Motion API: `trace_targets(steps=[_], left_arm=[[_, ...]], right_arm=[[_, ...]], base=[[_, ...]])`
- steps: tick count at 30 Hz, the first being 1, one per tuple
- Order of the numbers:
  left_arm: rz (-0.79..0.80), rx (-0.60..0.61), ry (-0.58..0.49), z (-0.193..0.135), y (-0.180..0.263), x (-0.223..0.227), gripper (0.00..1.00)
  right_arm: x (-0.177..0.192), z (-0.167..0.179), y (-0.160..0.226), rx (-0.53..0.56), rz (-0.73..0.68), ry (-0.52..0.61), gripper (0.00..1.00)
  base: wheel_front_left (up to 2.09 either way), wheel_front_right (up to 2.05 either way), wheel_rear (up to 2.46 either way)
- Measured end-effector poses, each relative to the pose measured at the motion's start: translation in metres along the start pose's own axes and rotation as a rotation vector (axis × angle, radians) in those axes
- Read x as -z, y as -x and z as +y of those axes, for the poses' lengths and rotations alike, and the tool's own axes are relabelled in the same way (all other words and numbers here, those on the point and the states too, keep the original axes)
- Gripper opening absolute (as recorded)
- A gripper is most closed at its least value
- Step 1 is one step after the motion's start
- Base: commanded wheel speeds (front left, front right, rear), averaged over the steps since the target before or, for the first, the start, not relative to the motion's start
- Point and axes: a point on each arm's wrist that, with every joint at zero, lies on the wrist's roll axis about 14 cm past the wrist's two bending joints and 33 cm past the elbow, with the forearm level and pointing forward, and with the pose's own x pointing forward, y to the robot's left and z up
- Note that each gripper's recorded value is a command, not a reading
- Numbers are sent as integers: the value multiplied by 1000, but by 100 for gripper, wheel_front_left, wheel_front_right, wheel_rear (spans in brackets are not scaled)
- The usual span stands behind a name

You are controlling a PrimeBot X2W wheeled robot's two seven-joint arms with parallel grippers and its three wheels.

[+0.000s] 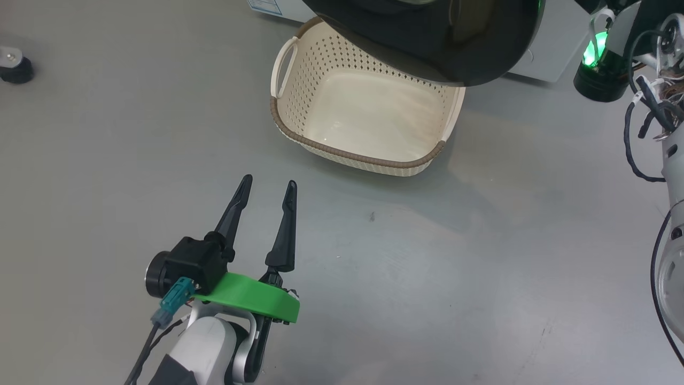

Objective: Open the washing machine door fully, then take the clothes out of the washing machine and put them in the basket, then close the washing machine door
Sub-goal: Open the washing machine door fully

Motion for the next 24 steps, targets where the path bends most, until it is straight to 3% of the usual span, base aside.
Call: trace_targets(steps=[8, 24], left_arm=[[-22, 13, -5, -4, 2, -8, 100], [-45, 23, -12, -7, 5, -16, 100]], right_arm=[[29, -2, -2, 26, 83, 16, 0], [47, -17, 1, 65, 115, 1, 0]], base=[[0, 0, 0], [0, 0, 0]])
